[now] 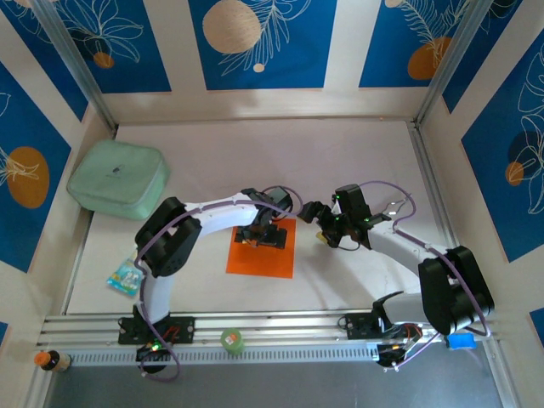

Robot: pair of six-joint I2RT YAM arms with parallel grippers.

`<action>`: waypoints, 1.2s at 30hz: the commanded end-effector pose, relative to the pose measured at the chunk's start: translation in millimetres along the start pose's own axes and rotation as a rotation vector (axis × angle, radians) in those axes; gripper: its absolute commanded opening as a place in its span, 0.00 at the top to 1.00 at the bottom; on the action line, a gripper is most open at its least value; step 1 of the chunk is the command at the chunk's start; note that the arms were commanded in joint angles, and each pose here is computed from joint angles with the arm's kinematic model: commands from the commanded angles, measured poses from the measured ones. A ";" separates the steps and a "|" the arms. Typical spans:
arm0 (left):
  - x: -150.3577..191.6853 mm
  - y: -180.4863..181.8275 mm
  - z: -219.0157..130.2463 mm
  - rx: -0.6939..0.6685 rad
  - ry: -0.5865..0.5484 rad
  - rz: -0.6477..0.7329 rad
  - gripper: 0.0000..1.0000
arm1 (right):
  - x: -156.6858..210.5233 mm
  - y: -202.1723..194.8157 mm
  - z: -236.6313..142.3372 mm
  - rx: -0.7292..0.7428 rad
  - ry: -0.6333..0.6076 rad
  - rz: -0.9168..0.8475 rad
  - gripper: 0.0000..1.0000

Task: Fold a paper plane with a square sheet of paper (pick it up from the middle)
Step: First fold the square sheet of paper in half at the center of the table.

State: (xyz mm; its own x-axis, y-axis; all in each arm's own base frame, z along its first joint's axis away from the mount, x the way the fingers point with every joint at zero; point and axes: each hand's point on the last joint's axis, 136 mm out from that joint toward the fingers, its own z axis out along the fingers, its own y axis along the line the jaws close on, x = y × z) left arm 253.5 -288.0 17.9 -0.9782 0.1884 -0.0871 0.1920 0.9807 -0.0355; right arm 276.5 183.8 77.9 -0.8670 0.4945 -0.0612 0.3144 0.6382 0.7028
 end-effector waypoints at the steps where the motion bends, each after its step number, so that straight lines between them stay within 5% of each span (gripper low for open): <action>1: 13.7 2.4 21.1 -0.026 0.060 -0.011 0.02 | 0.4 -6.3 -3.1 0.020 -0.003 0.004 0.06; 24: 18.6 7.3 30.1 -0.060 0.056 0.003 0.07 | 0.1 -9.0 -3.5 0.039 -0.004 0.014 0.05; 36: 8.0 -3.6 11.9 0.015 -0.025 0.018 0.27 | 0.2 -7.8 -4.7 0.038 -0.007 0.014 0.05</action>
State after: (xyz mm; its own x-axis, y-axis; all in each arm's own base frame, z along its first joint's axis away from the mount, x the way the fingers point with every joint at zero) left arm 255.6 -289.0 18.0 -0.9738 0.1868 -0.1300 0.1930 0.9805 -0.0369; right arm 275.0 179.1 74.4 -0.8614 0.5052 -0.0527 0.3354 0.6436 0.6879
